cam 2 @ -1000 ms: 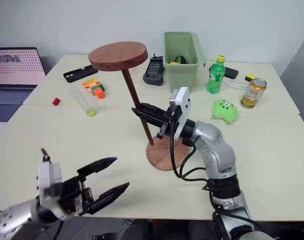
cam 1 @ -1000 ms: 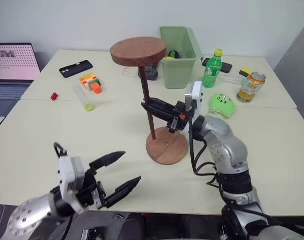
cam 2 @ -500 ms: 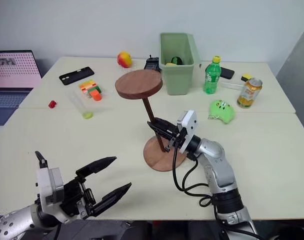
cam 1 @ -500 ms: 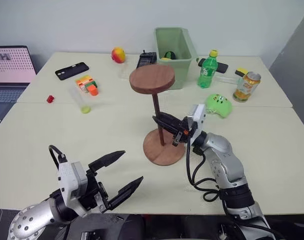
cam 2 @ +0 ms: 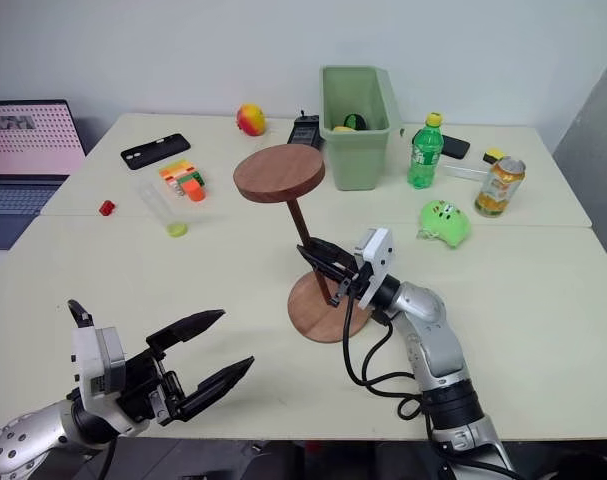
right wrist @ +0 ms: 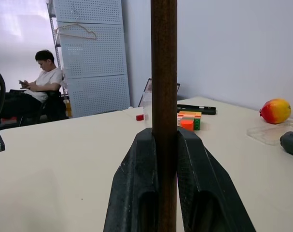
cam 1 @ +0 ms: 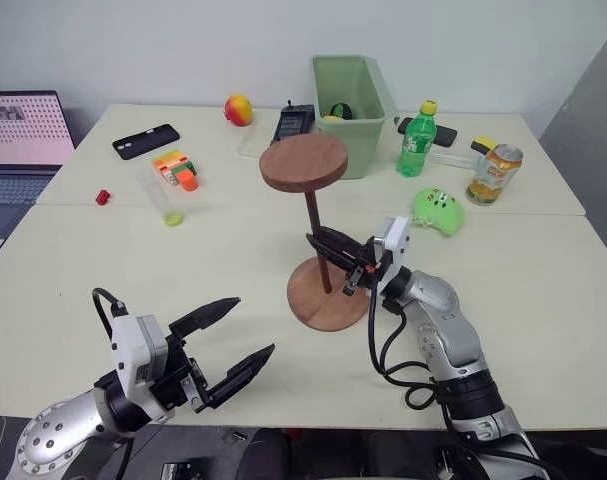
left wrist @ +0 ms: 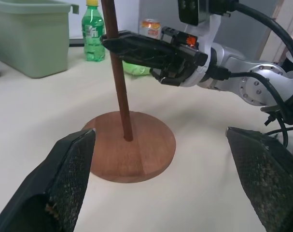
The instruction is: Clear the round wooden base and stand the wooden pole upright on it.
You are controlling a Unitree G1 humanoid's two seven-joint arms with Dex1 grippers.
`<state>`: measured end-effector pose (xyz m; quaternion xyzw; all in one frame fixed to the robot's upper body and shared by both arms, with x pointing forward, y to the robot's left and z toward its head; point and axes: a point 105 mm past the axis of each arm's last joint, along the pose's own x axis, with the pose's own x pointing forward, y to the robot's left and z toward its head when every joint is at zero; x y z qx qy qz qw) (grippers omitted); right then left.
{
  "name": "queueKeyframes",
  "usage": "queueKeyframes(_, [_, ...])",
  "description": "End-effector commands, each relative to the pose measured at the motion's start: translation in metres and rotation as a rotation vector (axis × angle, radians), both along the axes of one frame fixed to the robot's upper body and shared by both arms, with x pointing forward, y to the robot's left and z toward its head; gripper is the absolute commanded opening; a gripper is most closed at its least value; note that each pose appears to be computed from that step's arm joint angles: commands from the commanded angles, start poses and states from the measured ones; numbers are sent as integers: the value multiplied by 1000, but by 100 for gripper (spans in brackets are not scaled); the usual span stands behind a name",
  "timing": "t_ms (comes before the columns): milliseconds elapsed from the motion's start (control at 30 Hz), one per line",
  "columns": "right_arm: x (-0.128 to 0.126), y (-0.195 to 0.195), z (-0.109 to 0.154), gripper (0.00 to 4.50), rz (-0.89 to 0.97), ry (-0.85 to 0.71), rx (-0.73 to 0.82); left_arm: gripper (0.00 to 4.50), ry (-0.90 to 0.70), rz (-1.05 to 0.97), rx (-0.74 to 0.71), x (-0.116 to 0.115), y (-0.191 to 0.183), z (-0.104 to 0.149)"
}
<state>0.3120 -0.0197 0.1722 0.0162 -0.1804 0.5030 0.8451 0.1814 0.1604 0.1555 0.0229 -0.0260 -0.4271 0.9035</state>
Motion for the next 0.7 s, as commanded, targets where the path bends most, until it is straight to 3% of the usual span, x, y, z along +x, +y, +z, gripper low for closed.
queueKeyframes(33, [6, -6, -6, 20, -43, -3, -14, 450, -39, -7, 1, -2, 0, 7])
queueKeyframes(267, [-2, -6, -16, 20, -32, 13, -29, 450, -45, -3, 6, -3, 1, 7])
queueKeyframes(433, [-13, -6, -41, 20, -7, 57, -118, 450, -42, 2, 9, -4, 2, 6])
queueKeyframes(700, [-8, -9, -57, 20, -27, 165, -177, 450, -44, 4, 10, -3, 2, 5])
